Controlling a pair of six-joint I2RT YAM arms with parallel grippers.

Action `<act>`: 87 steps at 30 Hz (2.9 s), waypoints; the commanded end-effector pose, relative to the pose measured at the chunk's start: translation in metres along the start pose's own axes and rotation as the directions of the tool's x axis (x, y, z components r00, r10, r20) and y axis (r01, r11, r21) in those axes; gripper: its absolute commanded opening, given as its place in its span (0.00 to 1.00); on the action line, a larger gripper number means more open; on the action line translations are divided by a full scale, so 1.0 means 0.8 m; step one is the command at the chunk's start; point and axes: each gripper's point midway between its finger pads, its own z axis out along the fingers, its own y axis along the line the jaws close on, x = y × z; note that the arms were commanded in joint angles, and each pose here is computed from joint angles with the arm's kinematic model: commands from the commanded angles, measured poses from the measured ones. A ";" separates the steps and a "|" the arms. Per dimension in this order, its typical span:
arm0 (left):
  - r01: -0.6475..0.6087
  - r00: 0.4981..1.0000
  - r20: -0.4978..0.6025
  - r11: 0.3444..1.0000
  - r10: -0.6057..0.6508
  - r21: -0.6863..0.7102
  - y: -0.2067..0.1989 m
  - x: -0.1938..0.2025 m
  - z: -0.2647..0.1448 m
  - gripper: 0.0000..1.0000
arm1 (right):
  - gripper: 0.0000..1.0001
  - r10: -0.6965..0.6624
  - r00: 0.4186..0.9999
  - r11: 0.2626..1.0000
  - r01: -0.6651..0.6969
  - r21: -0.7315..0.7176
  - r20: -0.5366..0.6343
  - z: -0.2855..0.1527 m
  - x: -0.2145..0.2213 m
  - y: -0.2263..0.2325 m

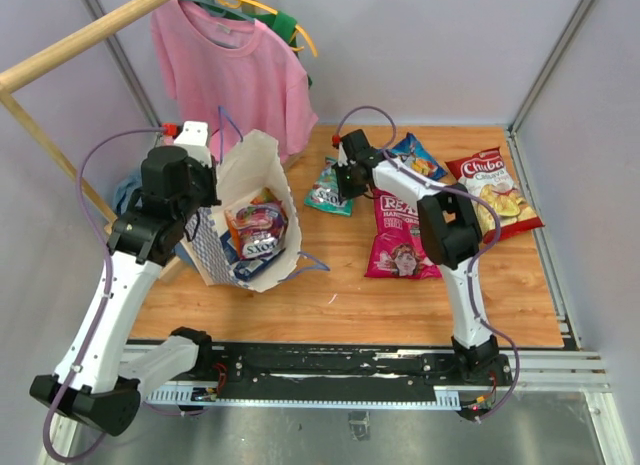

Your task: Take the snacks out of the paper bag

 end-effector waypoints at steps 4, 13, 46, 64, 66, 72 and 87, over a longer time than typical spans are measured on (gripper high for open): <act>-0.101 0.970 0.240 0.963 0.039 0.251 -0.047 -0.040 -0.037 0.01 | 0.01 0.009 1.000 0.996 -0.009 0.088 0.003 -0.004 -0.034 -0.051; -0.147 0.977 0.176 0.979 0.122 0.141 -0.037 -0.019 -0.006 0.00 | 0.77 0.029 0.867 0.986 0.058 -0.158 0.497 -0.255 -0.099 0.043; -0.139 0.976 0.176 0.989 0.128 0.056 -0.024 -0.005 -0.004 0.01 | 0.71 -0.388 0.882 0.912 0.327 0.248 0.265 -0.209 -0.041 0.213; -0.104 0.987 0.141 0.980 0.080 0.173 -0.047 0.008 -0.014 0.63 | 0.01 -0.264 0.915 0.957 0.211 0.197 0.304 -0.180 0.037 0.177; -0.107 0.988 0.130 0.973 0.081 0.206 -0.053 0.011 -0.019 0.67 | 0.01 -0.255 0.920 0.960 0.203 0.194 0.298 -0.178 0.045 0.174; -0.115 0.993 0.045 0.930 0.106 0.349 -0.084 0.044 -0.024 0.70 | 0.01 -0.233 0.930 0.965 0.186 0.182 0.285 -0.169 0.059 0.170; -0.332 0.942 0.013 0.926 0.335 0.182 -0.081 0.056 -0.003 0.64 | 0.01 -0.211 0.930 0.973 0.171 0.154 0.300 -0.180 0.078 0.158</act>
